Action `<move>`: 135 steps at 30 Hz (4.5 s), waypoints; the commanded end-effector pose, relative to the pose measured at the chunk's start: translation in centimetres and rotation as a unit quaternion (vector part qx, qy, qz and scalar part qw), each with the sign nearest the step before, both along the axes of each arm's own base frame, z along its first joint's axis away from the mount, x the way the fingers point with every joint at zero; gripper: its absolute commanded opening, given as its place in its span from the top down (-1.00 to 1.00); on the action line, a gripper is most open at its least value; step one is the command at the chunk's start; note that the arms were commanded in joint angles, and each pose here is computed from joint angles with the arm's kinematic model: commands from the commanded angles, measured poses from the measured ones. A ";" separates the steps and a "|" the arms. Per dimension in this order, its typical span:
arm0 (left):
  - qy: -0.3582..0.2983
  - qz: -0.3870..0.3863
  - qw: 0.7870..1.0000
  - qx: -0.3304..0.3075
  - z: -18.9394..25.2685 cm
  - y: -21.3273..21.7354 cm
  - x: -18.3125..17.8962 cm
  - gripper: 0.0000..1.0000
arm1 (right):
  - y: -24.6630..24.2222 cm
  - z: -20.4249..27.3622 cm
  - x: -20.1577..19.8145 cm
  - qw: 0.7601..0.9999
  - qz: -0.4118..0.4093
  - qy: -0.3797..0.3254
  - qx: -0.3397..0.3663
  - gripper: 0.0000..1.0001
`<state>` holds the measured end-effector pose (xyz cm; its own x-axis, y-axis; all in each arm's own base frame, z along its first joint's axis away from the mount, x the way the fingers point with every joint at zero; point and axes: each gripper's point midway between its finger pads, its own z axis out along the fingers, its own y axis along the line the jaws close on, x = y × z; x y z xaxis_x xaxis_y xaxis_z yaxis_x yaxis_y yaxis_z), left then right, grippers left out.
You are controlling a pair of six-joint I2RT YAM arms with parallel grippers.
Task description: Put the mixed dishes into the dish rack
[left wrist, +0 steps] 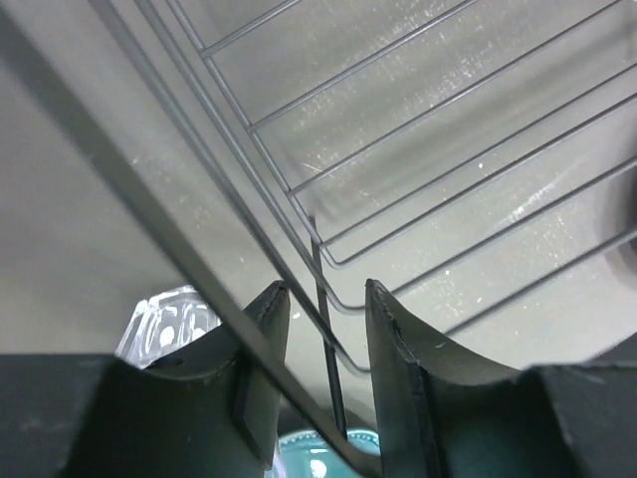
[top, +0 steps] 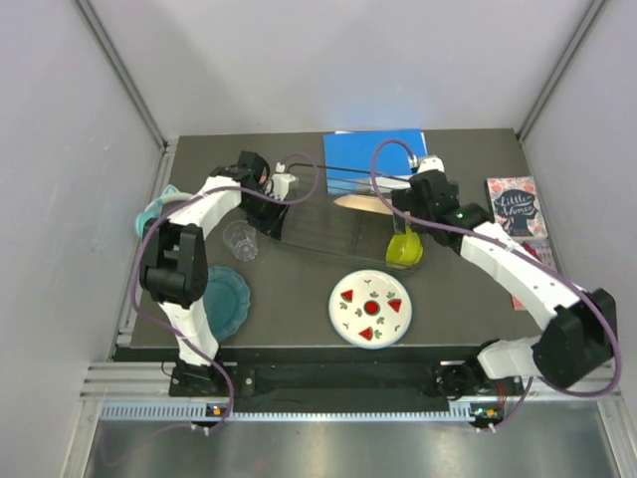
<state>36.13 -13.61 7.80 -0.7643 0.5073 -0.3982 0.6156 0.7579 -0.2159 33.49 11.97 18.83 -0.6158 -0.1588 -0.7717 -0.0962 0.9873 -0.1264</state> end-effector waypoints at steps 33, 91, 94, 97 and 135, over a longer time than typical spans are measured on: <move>0.011 0.045 0.997 -0.058 1.4 -1.4 -3.5 0.19 | -2.9 -2.5 5.2 0.961 -0.090 0.106 0.237 -0.99; -0.185 -0.109 0.976 -0.042 12.7 0.7 -11.2 -0.47 | 0.1 -12.6 -18.1 0.909 -0.044 0.259 0.322 -0.74; -0.223 -0.154 0.962 -0.021 11.9 1.4 -13.3 -0.46 | -0.1 -12.8 -18.0 0.913 -0.044 0.261 0.312 -0.71; -0.261 -0.182 0.948 -0.013 12.0 1.3 -14.7 -0.43 | 0.4 -12.5 -17.7 0.912 -0.039 0.250 0.323 -0.69; -0.155 -0.467 0.870 0.030 -3.9 -10.8 -17.2 -0.43 | 4.0 -14.2 -18.2 0.912 -0.017 0.239 0.332 -0.47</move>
<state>18.26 -22.38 4.24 0.0974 0.8959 -0.4335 0.9951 -0.0807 0.0569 15.16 15.73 4.49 -0.9015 0.2758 -0.3334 0.0512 0.8332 0.5506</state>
